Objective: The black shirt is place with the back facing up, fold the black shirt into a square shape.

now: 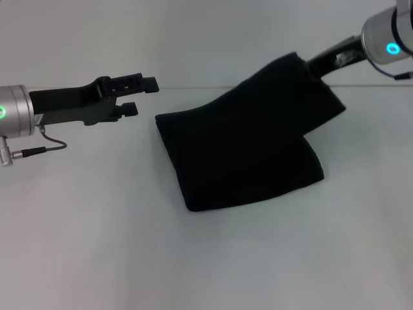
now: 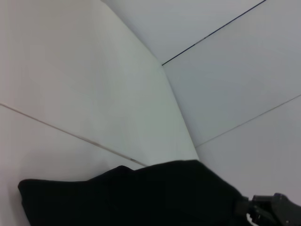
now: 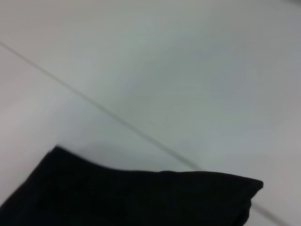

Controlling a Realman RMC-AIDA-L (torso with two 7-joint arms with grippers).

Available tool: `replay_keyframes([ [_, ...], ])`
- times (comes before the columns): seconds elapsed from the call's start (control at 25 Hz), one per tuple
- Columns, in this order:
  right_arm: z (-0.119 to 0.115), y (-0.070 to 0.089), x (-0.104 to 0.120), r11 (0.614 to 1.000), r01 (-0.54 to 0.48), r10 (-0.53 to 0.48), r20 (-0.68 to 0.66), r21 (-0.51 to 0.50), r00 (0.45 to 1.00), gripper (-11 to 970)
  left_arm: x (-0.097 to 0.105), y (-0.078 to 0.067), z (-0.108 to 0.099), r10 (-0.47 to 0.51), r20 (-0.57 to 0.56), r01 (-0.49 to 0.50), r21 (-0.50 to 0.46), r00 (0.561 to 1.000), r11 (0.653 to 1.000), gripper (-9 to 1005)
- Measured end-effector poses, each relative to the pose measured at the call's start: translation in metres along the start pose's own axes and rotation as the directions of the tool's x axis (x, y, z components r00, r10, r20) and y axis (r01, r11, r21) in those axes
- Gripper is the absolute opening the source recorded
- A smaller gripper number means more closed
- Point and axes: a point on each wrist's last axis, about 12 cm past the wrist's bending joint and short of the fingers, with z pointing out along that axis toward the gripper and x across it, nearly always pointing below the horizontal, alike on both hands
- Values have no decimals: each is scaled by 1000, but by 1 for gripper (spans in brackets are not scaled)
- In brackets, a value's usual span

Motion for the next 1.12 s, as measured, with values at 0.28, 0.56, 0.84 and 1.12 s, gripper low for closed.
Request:
replay_keyframes([
  [0.28, 10, 8, -4, 997, 75, -76, 23, 31, 997, 137, 0, 1, -2, -12, 18, 12, 6, 1000, 1000, 931],
  [0.56, 36, 11, 29, 999, 34, -33, -71, 7, 997, 149, 1, 4, -5, -25, 31, 25, 7, 999, 1000, 930],
  [0.84, 51, 8, 53, 998, 43, -36, -128, 52, 991, 161, 0, 2, -3, -22, 30, 21, 11, 999, 1000, 930],
  [1.12, 55, 7, 59, 997, 46, -36, -143, 68, 989, 173, -1, 1, -2, -22, 30, 21, 17, 999, 1000, 932],
])
